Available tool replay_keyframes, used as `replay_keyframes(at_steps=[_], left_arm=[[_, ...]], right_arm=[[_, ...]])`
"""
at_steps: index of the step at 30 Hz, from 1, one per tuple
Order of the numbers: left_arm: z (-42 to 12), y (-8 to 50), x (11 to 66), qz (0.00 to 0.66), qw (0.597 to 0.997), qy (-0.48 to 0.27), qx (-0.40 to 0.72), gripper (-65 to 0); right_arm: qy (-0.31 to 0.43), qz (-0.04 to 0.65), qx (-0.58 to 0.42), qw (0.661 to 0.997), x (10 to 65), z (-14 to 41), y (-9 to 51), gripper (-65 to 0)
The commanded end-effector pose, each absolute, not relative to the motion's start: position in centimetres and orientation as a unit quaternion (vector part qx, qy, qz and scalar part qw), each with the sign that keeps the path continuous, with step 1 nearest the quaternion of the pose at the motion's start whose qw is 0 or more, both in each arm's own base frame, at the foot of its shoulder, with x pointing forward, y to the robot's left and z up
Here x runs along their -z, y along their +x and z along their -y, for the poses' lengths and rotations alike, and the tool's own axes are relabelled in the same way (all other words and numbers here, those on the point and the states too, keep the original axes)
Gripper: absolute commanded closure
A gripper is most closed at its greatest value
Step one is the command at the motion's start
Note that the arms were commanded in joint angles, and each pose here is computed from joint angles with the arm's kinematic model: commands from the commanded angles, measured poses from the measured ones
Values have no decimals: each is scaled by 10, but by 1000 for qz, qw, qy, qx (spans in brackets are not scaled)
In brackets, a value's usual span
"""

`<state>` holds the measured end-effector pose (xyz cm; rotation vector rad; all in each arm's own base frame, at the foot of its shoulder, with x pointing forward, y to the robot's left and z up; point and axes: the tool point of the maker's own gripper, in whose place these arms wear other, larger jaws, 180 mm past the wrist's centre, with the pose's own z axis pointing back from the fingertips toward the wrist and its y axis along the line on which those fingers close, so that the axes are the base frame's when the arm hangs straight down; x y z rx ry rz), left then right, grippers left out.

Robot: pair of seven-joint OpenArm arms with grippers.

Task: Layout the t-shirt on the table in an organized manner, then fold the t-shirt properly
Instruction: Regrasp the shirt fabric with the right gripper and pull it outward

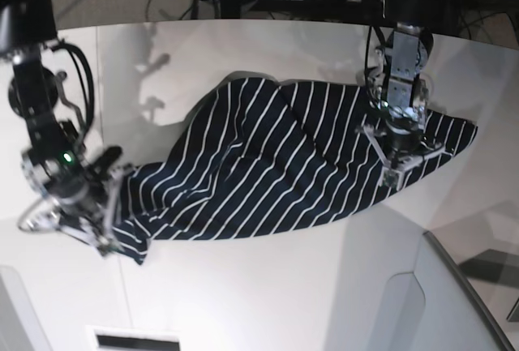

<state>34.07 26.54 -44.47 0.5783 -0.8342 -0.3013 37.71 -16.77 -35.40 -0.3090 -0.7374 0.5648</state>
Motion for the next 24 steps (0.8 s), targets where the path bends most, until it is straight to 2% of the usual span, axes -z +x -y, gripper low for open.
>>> replay_keyframes(at_steps=[1,4,9,10,13,16,18,19,21,24], left_arm=[[-269,352,431,416,852,283,142,0],[-268,358,436,410,857,281,139,0],[-271,350,450,392,866,278,140,0],[-272,349,451,390,866,279,139,0],[-277,342,455,383,869,281,139,0],[-278,340,456,381,870,282,139,0],[-279,339,456,380,870,282,139,0],[-279,339,456,380,870,283,140,0],[-279,339,456,379,869,284,142,0],[-291,334,456,373,869,292,144,0]], right_arm=[[-152,392,-278,864,329,158,402,0],[-140,412,-317,843,315,116,438,0],[-102,423,-353,828,320,53,479,-2],[-91,421,-360,827,324,37,483,-24],[-70,405,-376,830,336,-1,489,-152],[-60,372,-411,830,353,-39,480,-402],[-57,371,-436,818,354,-59,472,-522],[-56,381,-446,808,348,-67,470,-539],[-49,406,-450,794,333,-79,467,-528],[-75,409,-402,816,308,-33,472,-522]])
